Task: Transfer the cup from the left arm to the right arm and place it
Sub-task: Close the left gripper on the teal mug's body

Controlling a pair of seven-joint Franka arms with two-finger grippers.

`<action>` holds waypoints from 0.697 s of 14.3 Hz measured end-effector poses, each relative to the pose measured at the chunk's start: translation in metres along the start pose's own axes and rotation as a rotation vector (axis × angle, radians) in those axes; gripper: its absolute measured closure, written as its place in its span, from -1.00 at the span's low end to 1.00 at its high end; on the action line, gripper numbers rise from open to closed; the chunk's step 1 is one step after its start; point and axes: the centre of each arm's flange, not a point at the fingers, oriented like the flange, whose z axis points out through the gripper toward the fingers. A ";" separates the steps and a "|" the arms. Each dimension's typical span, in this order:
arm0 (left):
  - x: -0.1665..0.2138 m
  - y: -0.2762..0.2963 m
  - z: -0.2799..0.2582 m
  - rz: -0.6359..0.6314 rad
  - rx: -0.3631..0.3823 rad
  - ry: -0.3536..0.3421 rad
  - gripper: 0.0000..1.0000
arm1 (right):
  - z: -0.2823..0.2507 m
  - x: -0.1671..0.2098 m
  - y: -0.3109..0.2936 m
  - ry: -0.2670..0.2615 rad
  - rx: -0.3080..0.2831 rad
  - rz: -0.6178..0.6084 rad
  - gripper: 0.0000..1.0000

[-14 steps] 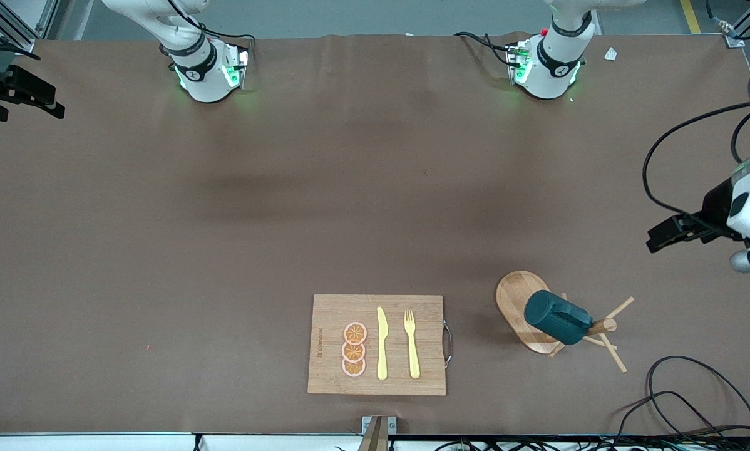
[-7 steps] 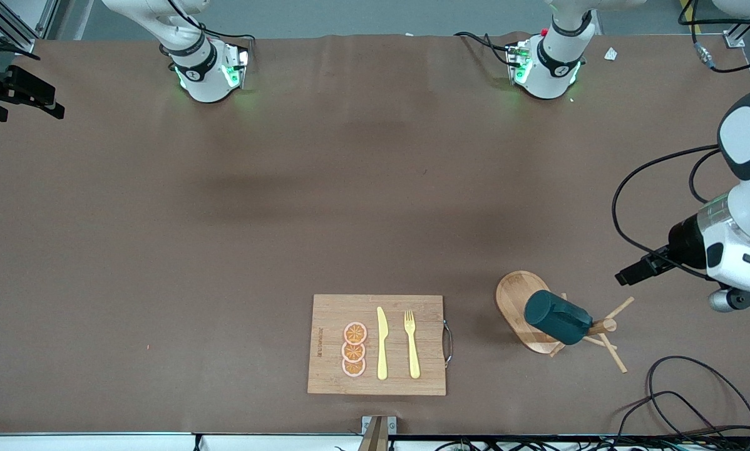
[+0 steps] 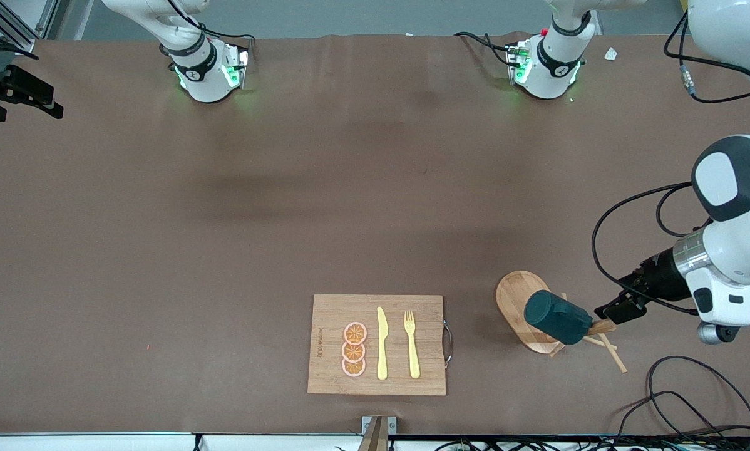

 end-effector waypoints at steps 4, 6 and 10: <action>0.005 0.002 0.017 -0.062 -0.010 0.005 -0.67 | 0.000 0.000 0.000 0.001 0.000 0.000 -1.00; 0.001 0.006 0.020 -0.092 -0.011 0.002 -0.59 | 0.000 0.000 0.000 0.001 0.000 0.001 -1.00; -0.008 0.014 0.028 -0.133 -0.013 -0.012 -0.53 | -0.001 0.000 0.000 0.001 0.000 0.001 -1.00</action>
